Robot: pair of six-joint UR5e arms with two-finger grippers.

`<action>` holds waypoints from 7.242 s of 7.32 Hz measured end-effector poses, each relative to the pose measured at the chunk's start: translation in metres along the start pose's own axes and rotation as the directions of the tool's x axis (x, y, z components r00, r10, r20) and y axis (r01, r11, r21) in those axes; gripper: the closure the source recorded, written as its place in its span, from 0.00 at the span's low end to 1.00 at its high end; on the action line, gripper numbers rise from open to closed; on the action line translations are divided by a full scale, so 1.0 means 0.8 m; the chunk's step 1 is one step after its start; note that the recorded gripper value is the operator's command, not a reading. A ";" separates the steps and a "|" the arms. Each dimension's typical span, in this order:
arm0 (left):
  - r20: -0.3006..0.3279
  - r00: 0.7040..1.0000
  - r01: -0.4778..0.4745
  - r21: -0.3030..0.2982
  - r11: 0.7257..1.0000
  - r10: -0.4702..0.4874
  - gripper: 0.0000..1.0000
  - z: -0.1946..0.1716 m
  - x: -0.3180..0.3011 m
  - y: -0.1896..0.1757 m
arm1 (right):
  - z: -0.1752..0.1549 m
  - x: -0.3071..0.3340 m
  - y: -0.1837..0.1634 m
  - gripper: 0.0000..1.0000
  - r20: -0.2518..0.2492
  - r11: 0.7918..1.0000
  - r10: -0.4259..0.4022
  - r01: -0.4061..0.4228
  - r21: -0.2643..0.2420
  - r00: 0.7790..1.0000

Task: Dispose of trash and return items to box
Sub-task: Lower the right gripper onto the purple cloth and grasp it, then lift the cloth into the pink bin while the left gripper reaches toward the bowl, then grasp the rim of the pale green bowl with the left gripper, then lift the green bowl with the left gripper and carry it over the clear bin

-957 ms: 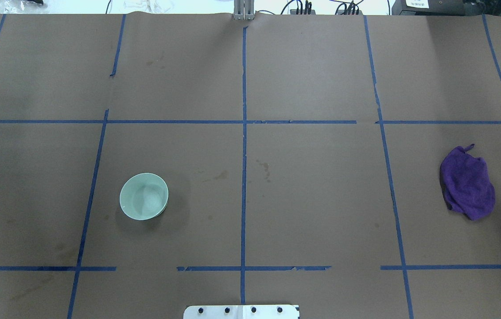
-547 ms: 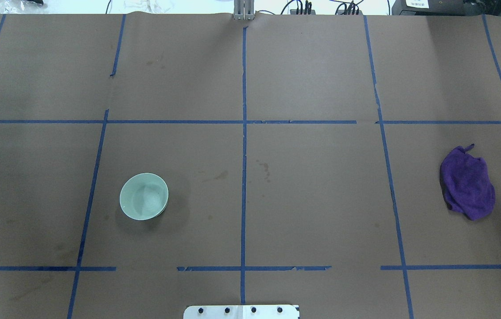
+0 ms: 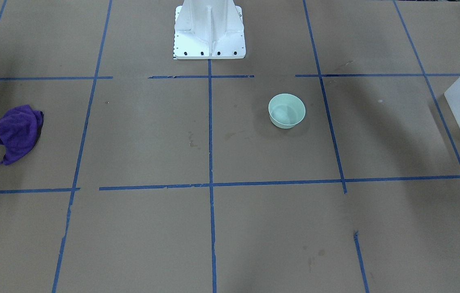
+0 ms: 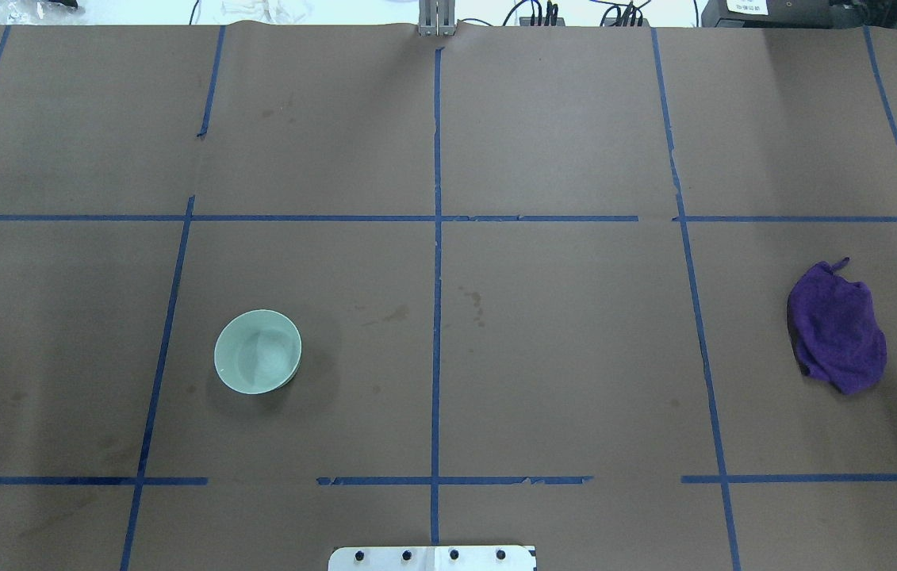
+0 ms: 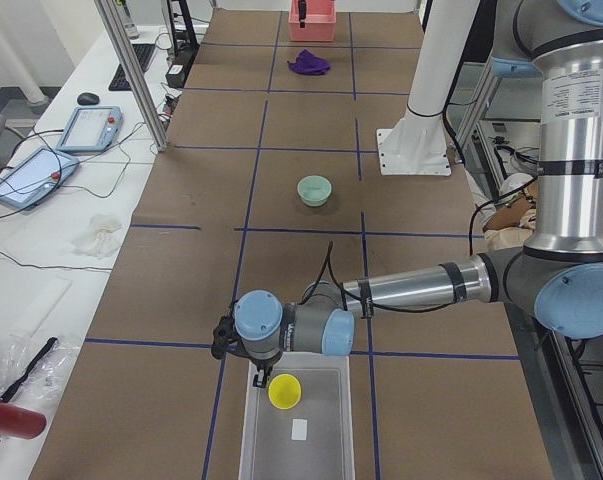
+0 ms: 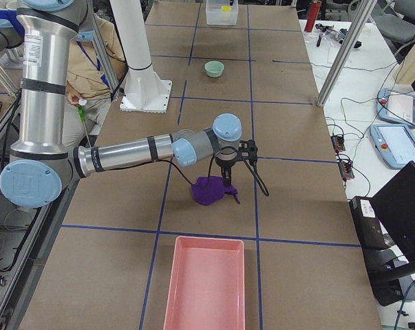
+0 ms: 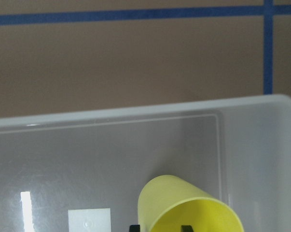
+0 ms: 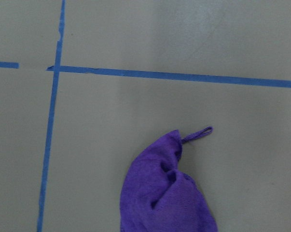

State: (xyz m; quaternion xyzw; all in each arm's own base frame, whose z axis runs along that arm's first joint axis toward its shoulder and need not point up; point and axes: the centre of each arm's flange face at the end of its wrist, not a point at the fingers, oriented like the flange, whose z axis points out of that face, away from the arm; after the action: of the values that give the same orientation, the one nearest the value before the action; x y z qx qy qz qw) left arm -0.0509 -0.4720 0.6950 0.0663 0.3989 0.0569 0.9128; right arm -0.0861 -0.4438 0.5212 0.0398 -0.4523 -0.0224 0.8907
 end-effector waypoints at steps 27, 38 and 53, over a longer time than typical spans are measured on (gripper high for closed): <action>-0.098 0.974 0.200 -0.037 0.979 -0.203 0.00 -0.012 0.565 -0.092 | -0.122 0.404 0.134 1.00 -0.283 0.998 -0.065 0.067 -0.001 0.957; -0.052 0.994 0.088 -0.158 0.983 -0.097 1.00 0.181 0.708 -0.001 | -0.102 0.265 0.058 0.00 -0.149 0.989 -0.103 0.117 0.093 0.984; 0.209 0.959 -0.185 -0.061 0.981 0.194 1.00 -0.028 -0.136 0.057 | -0.048 0.083 0.020 0.00 -0.071 0.992 -0.103 0.108 0.072 0.992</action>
State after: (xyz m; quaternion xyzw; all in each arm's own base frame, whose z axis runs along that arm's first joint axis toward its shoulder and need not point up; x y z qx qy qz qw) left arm -0.1428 -0.4426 0.7661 0.0910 0.2891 0.1447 0.9419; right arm -0.0160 -0.4310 0.5534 0.0980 -0.4200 -0.0512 0.9007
